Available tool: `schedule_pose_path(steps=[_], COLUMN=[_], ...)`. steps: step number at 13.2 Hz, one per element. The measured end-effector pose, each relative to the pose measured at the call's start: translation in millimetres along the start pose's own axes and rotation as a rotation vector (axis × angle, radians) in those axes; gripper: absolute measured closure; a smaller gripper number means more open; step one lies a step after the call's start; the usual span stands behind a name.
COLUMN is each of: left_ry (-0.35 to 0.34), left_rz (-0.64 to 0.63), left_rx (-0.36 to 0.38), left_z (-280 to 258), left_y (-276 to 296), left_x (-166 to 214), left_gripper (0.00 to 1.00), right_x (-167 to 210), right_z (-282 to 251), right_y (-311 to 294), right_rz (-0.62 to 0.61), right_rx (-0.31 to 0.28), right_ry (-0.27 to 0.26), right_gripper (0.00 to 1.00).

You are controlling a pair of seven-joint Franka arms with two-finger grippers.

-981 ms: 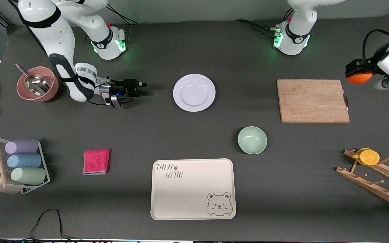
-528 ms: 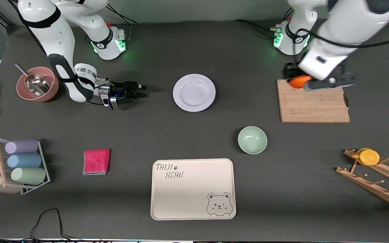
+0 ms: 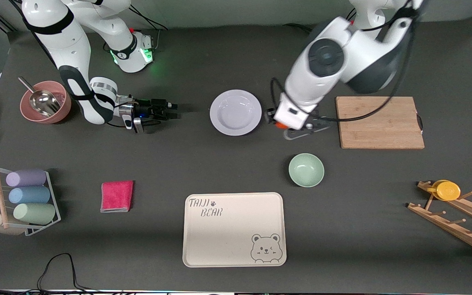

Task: Place orange and plate with both arms
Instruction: 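Carry the orange with the left gripper over the white plate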

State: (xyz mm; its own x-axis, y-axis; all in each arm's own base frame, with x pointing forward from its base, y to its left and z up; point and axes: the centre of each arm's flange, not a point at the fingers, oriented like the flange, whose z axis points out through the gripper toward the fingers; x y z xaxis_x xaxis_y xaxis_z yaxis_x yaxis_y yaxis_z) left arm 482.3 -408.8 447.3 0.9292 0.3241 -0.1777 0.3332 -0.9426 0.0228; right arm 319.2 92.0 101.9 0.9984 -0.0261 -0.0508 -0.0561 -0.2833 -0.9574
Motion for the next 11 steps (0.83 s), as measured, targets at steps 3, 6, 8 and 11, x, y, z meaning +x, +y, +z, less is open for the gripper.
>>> schedule_pose_path(steps=[3,6,8,11], left_ry=[0.001,0.014,0.007,0.026], left_rz=[-0.006,-0.022,-0.023,-0.001], left_rx=[0.009,0.011,-0.001,0.030], left_z=[43.0,101.1,137.3,180.4], left_y=[36.2,58.5,67.8,75.1], left_x=[-33.4,-53.0,-67.2,-90.4], left_gripper=[0.29,0.29,0.29,0.29], right_x=[-0.1,0.0,0.1,0.1], right_z=[0.1,0.1,0.2,0.3], right_y=[0.1,0.0,0.0,-0.1], right_rz=[0.000,0.000,0.000,0.000], right_rx=[0.000,0.000,0.001,0.001], right_ry=[0.000,0.000,0.000,-0.001], right_gripper=[0.00,0.00,0.00,0.00])
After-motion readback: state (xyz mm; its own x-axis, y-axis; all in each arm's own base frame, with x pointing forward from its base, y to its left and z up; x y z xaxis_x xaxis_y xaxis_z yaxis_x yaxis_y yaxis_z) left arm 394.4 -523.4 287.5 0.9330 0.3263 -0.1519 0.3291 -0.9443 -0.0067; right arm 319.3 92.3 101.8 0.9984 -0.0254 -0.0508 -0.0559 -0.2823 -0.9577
